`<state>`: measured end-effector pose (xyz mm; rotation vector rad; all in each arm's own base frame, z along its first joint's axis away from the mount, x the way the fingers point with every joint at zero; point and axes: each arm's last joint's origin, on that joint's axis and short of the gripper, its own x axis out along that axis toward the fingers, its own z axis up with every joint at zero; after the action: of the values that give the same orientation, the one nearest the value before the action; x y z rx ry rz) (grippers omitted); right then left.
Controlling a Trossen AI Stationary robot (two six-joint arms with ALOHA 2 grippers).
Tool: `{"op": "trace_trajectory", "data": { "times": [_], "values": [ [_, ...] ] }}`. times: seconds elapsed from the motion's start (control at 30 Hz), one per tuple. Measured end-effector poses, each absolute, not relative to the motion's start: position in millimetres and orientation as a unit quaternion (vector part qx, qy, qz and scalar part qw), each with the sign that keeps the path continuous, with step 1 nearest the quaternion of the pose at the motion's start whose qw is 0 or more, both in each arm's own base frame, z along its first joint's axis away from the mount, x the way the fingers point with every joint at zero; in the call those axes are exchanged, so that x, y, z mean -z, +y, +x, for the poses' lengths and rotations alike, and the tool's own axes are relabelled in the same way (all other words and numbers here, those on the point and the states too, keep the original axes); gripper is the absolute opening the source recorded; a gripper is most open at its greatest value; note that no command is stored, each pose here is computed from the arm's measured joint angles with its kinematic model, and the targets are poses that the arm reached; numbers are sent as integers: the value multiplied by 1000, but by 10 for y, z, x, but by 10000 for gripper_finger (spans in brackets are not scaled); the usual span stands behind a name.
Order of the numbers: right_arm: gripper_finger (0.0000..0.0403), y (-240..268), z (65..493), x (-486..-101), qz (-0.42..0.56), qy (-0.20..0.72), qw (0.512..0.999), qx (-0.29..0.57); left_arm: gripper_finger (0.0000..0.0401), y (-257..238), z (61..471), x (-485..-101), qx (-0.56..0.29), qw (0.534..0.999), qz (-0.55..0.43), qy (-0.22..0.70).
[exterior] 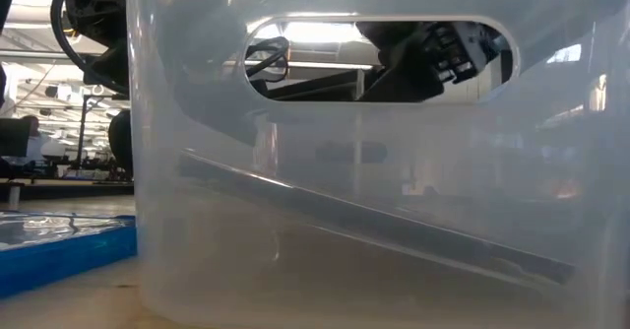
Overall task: Pick & place jewel cases by type
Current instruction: Put the bottom black cd case into the left transparent bin
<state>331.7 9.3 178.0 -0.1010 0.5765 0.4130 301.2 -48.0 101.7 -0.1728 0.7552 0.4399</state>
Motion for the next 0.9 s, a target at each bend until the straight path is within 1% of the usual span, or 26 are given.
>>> {"op": "trace_trajectory", "data": {
  "times": [0.13,0.27,0.4,0.67,0.77,0.9],
  "values": [
    [250,74,3318,-1772,-37,298,943,-147,219,-481,3010,-1018,-212,902,-84,365],
    [241,64,3312,-1762,-29,305,942,-137,219,-482,3009,-1018,-211,902,-84,366],
    [217,64,3312,-1762,-26,305,942,-136,219,-484,3009,-1018,-210,902,-84,367],
    [155,63,3312,-1764,-23,305,942,-135,219,-486,3007,-1020,-209,902,-84,367],
    [145,62,3311,-1764,-23,305,942,-135,219,-486,3007,-1019,-209,902,-84,368],
    [143,61,3311,-1764,-10,307,943,-130,219,-486,3007,-1020,-209,902,-84,368]
  ]
}}
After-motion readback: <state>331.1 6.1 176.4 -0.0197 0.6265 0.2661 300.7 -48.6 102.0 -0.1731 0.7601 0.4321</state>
